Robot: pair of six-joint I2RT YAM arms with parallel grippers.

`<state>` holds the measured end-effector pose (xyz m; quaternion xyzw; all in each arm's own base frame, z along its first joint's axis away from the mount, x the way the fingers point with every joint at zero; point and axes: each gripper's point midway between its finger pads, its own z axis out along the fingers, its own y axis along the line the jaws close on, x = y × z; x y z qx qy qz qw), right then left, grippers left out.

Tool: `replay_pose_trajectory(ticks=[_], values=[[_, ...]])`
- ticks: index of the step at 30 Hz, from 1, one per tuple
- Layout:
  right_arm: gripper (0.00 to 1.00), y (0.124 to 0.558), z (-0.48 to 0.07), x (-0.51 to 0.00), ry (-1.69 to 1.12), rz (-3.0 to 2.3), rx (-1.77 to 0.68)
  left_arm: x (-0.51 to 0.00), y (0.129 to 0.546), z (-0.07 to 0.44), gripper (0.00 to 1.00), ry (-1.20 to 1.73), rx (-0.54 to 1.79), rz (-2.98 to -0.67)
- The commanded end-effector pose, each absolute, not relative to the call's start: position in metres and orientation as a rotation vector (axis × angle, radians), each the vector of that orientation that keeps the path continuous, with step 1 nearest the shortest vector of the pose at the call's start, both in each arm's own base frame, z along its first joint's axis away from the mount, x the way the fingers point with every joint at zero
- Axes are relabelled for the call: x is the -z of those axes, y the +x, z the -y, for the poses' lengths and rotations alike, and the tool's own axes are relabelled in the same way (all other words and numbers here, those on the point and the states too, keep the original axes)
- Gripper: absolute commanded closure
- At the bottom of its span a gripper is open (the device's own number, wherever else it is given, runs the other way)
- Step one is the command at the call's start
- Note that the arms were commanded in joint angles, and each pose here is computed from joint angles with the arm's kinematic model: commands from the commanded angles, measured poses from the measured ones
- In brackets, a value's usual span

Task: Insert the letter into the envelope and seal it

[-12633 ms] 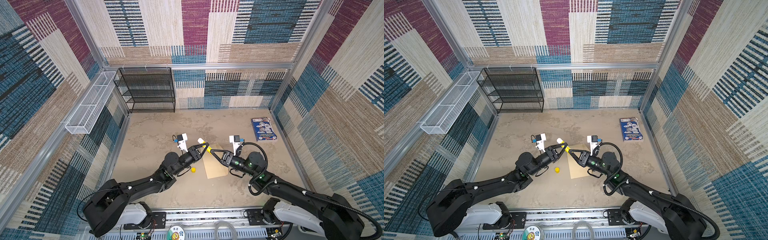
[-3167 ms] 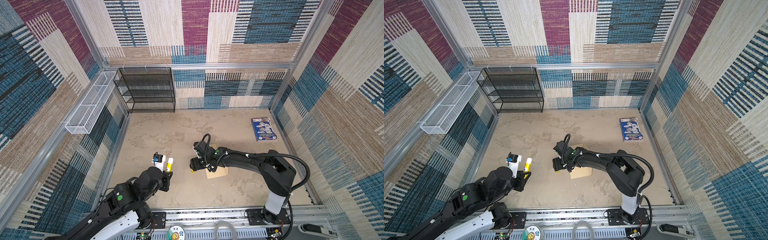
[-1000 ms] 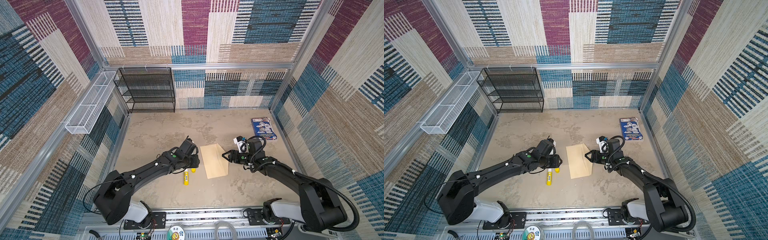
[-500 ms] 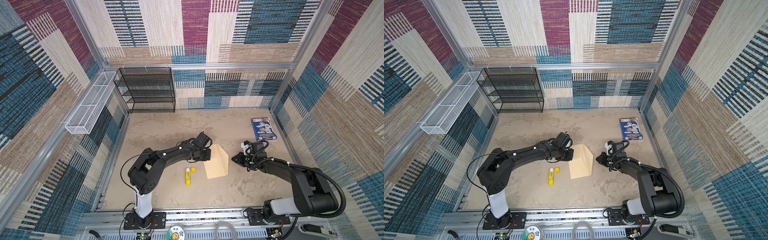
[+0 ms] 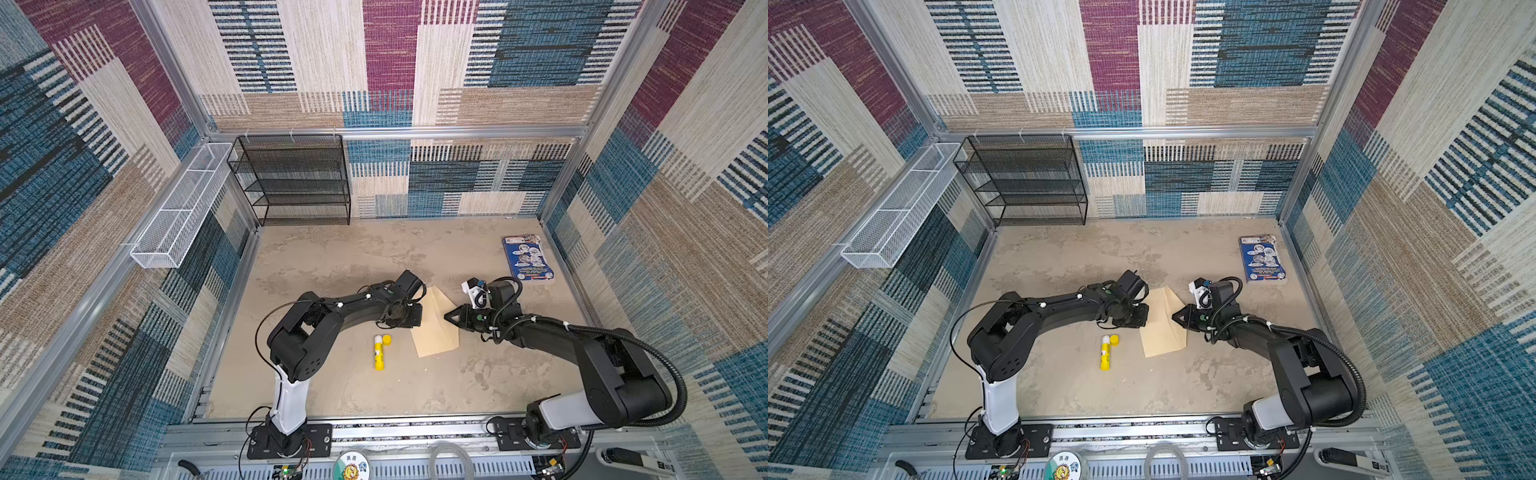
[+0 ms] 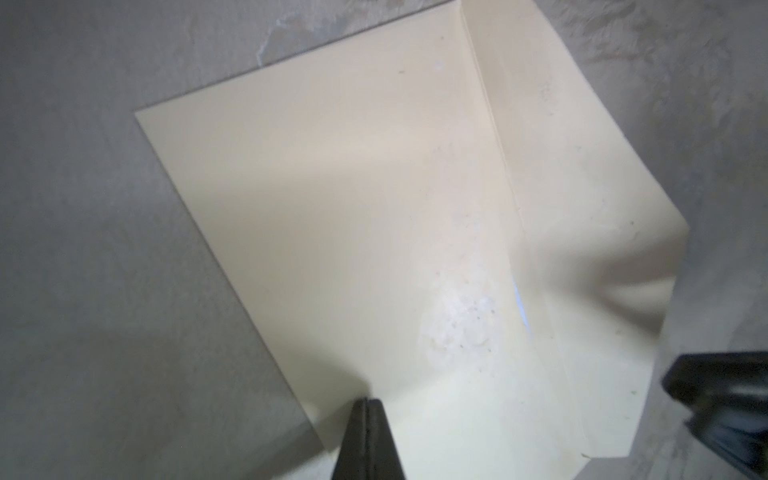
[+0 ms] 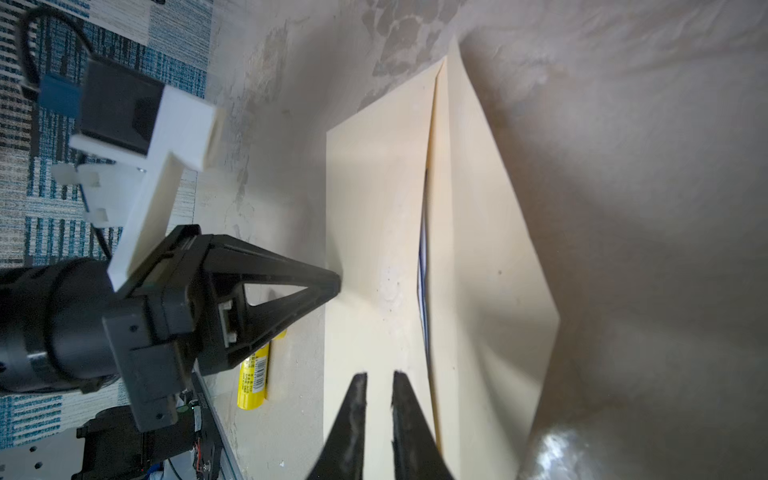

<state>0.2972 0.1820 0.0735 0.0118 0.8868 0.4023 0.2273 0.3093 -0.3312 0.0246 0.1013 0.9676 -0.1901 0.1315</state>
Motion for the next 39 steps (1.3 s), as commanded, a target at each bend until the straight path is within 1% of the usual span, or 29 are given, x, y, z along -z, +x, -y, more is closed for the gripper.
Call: replay_pose_trajectory(ticks=[1,3,5,7,9,10,13,15,18,23,26,33,39], values=[[0.81,0.310,-0.169,-0.092,0.091,-2.380,-0.999,-0.010,0.302,0.322,0.97,0.318,0.488,-2.854],[0.80,0.318,-0.145,-0.094,0.201,-2.379,-0.867,-0.007,0.301,0.320,0.97,0.321,0.480,-2.862],[0.79,0.323,-0.113,-0.086,0.346,-2.391,-0.751,-0.005,0.300,0.320,0.98,0.320,0.479,-2.865],[0.79,0.323,-0.102,-0.071,0.389,-2.423,-0.742,-0.003,0.299,0.320,0.98,0.324,0.478,-2.868],[0.81,0.322,-0.106,-0.052,0.369,-2.488,-0.758,-0.003,0.299,0.320,0.99,0.326,0.480,-2.867],[0.82,0.321,-0.112,-0.044,0.347,-2.497,-0.807,-0.003,0.299,0.320,0.99,0.328,0.479,-2.868],[0.82,0.320,-0.130,-0.038,0.301,-2.471,-0.955,-0.002,0.298,0.320,0.99,0.333,0.486,-2.868],[0.82,0.320,-0.144,-0.045,0.240,-2.443,-1.012,-0.002,0.298,0.322,0.99,0.344,0.495,-2.866],[0.82,0.319,-0.163,-0.061,0.144,-2.414,-1.034,-0.001,0.298,0.323,0.99,0.353,0.497,-2.870],[0.82,0.315,-0.184,-0.082,0.060,-2.372,-1.096,-0.001,0.298,0.325,0.99,0.355,0.505,-2.869],[0.83,0.310,-0.194,-0.077,0.033,-2.395,-1.123,0.000,0.298,0.326,0.99,0.358,0.507,-2.869],[0.83,0.304,-0.202,-0.039,0.052,-2.487,-1.125,0.002,0.298,0.325,0.99,0.364,0.498,-2.871],[0.83,0.303,-0.206,-0.044,0.029,-2.466,-1.150,0.002,0.298,0.327,0.99,0.368,0.514,-2.867]])
